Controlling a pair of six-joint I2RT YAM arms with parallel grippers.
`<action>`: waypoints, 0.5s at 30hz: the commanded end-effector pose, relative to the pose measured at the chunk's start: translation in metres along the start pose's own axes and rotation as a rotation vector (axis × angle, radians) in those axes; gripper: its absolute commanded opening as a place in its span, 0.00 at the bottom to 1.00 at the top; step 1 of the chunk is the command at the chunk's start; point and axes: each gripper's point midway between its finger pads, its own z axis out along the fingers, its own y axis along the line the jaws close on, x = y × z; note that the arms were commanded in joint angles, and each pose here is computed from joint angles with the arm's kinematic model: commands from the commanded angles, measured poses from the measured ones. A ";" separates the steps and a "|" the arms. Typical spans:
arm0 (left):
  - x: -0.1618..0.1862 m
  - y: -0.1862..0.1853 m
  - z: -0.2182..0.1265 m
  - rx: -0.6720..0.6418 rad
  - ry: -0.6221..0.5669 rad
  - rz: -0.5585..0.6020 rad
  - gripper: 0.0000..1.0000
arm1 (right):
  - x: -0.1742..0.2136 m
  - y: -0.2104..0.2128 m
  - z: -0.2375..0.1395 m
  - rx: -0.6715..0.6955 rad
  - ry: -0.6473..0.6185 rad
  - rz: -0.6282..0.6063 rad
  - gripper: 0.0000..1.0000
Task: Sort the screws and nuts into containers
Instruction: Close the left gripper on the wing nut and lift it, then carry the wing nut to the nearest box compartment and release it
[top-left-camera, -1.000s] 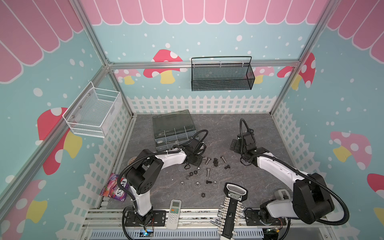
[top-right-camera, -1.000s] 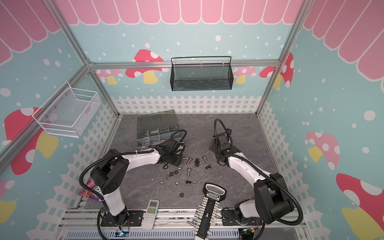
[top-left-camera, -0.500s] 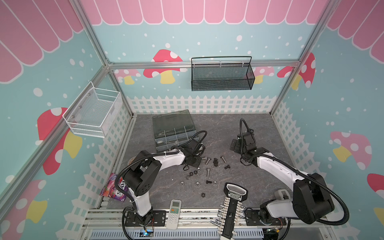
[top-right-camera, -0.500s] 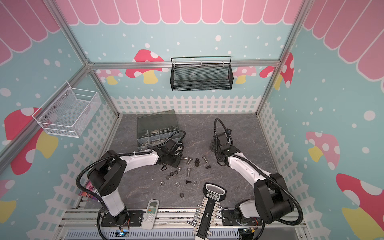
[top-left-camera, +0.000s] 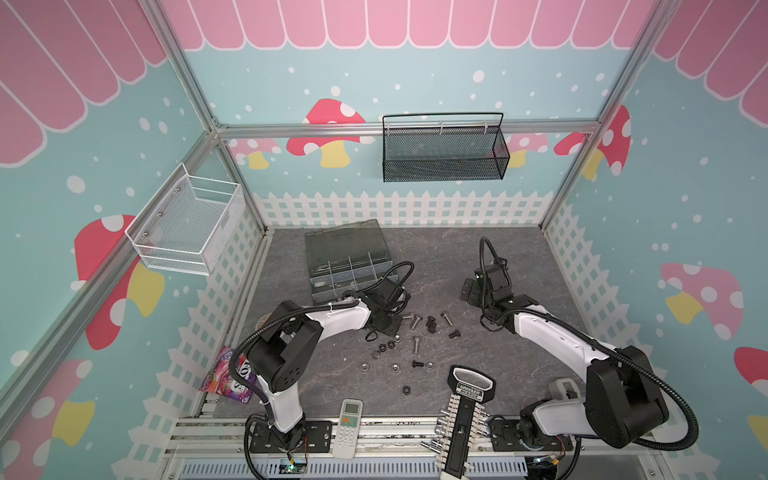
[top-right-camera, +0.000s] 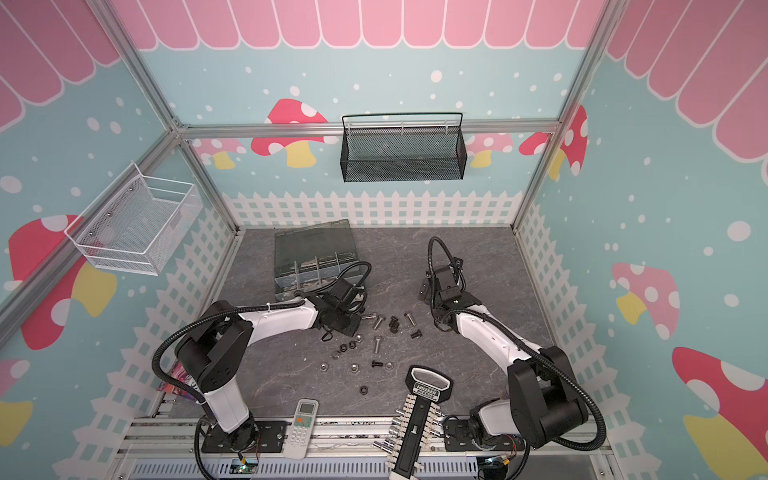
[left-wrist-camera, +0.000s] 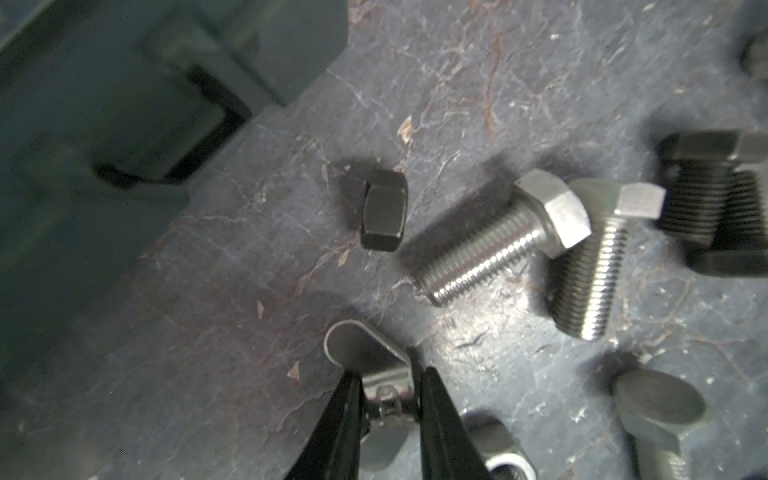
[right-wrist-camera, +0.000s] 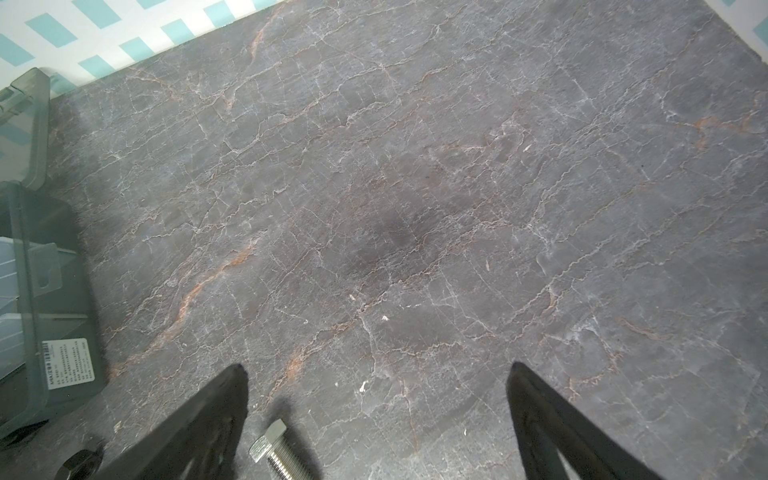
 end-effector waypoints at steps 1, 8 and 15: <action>0.027 0.009 0.010 -0.046 0.118 -0.008 0.27 | 0.002 -0.004 0.000 0.026 0.002 0.012 0.98; 0.026 0.008 0.016 -0.044 0.136 -0.010 0.28 | 0.002 -0.004 -0.001 0.028 -0.001 0.014 0.98; 0.025 0.008 0.014 -0.047 0.130 -0.017 0.14 | 0.001 -0.006 -0.003 0.034 -0.003 0.013 0.98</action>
